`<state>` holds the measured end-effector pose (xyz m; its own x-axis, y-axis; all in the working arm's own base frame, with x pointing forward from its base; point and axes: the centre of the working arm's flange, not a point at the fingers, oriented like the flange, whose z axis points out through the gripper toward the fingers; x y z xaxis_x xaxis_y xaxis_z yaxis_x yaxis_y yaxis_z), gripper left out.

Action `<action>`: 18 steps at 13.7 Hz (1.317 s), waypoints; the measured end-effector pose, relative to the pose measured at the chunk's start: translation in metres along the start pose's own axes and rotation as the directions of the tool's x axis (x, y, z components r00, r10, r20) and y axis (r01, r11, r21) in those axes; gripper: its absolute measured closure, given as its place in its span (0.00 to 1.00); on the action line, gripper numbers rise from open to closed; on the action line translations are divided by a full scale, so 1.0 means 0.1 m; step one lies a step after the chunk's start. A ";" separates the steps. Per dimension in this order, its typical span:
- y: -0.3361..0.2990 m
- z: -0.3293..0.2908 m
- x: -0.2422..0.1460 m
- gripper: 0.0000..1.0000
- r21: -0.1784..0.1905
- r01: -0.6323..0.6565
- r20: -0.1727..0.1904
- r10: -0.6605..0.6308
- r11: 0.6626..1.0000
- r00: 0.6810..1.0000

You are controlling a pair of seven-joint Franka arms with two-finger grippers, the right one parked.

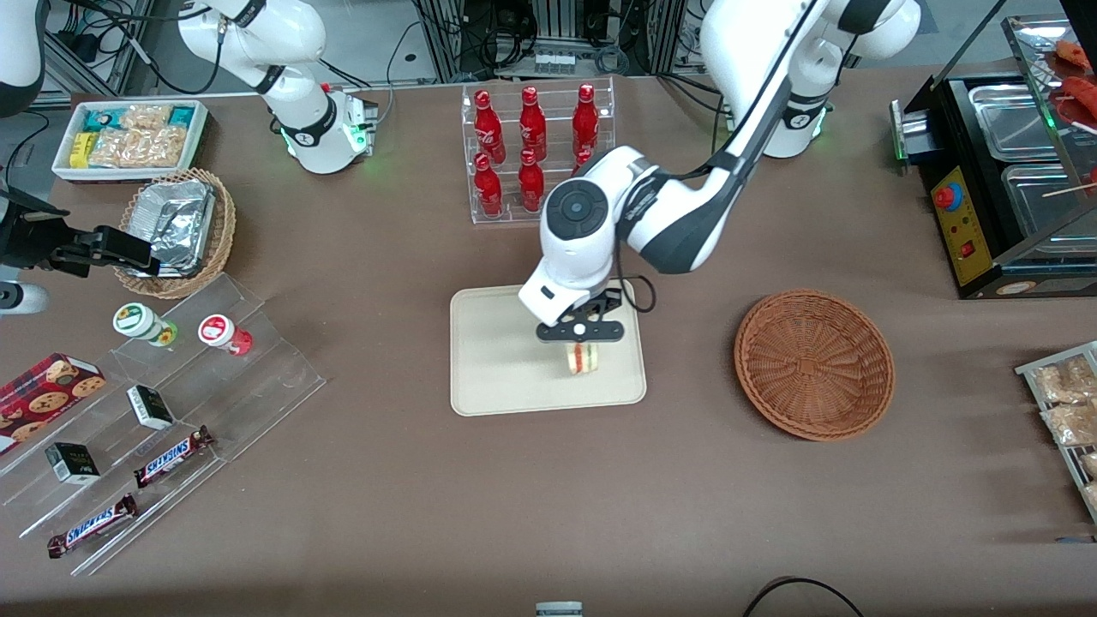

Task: Place sandwich from basket to tray
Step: 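Lift the sandwich with the left gripper and carry it toward the tray, then lower the sandwich onto the cream tray and open the left gripper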

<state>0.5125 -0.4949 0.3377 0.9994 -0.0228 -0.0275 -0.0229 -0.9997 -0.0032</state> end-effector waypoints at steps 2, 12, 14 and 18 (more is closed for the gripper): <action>0.19 0.27 -0.10 0.84 -0.009 -0.029 -0.005 0.029 1.000 1.000; 0.44 1.06 -0.29 0.84 0.013 -0.043 0.026 0.043 0.999 0.999; 0.45 1.06 -0.29 0.77 0.012 -0.039 0.025 0.039 0.999 0.999; 0.49 0.90 -0.22 0.37 -0.008 -0.006 -0.001 0.006 1.000 1.000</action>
<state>0.4867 -0.5427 0.2487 0.9992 -0.0285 -0.0263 -0.0284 -0.9996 0.0048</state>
